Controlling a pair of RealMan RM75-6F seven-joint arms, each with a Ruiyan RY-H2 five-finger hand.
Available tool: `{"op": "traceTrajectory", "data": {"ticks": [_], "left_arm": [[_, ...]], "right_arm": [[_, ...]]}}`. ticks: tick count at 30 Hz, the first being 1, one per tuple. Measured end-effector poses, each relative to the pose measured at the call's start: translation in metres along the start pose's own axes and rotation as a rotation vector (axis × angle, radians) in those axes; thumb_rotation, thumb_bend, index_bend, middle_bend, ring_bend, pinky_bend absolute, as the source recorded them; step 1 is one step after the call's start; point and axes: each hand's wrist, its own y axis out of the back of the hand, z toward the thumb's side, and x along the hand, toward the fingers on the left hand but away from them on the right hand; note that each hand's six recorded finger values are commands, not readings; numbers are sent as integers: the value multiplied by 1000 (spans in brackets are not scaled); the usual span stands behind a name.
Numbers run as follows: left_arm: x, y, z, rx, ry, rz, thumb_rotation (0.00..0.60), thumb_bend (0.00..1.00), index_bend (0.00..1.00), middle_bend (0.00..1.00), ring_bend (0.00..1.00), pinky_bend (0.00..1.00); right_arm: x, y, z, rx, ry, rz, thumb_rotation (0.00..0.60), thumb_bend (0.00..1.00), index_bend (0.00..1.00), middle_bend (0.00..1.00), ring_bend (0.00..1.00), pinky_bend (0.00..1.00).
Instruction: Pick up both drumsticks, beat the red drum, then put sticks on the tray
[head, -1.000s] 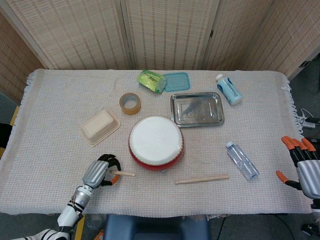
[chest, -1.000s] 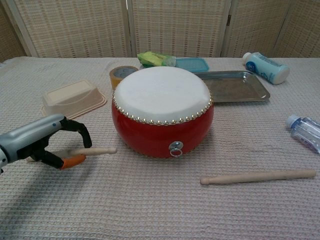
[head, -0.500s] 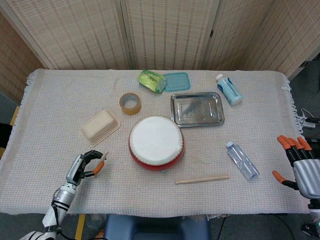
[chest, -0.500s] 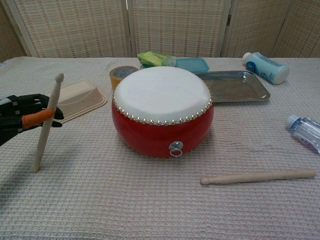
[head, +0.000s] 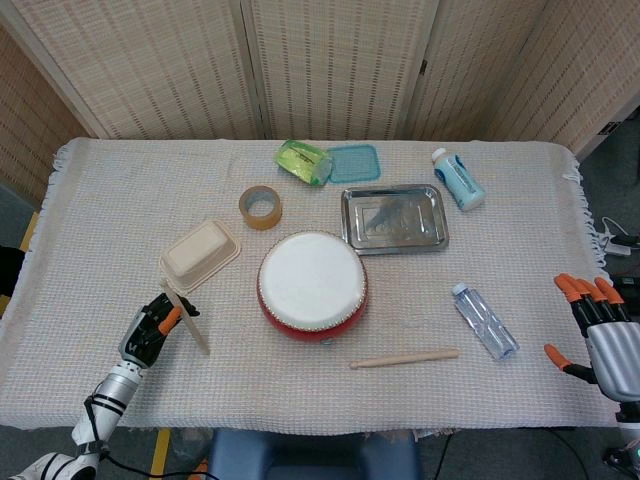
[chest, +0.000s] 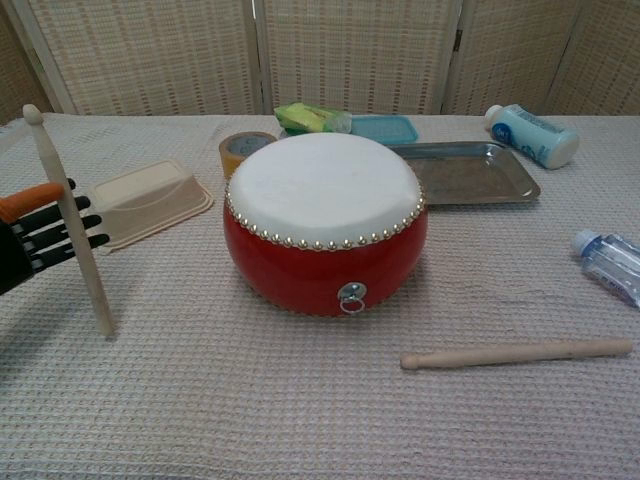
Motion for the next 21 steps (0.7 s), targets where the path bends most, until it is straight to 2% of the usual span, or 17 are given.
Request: {"op": "traceTrajectory", "data": {"ticks": [5, 8, 13, 17, 21], "left_arm": [[-1, 3, -2, -14, 2, -35, 600, 449, 357, 472, 392, 371], [-3, 2, -3, -7, -1, -51, 600, 444, 356, 496, 437, 417], [-5, 1, -3, 48, -19, -55, 600, 357, 454, 595, 541, 517], [-7, 0, -4, 138, -42, -45, 600, 342, 556, 692, 616, 619], [-9, -2, -6, 241, -61, -32, 600, 323, 620, 773, 679, 675]], "right_arm": [[1, 1, 1, -1, 0, -4, 600, 144, 0, 77, 0, 36], [2, 1, 1, -2, 1, -4, 600, 144, 0, 77, 0, 36], [2, 2, 3, -3, 8, -9, 600, 144, 0, 77, 0, 36], [3, 2, 3, -5, 6, -8, 600, 144, 0, 77, 0, 36], [3, 1, 3, -7, 6, -7, 600, 144, 0, 77, 0, 36]]}}
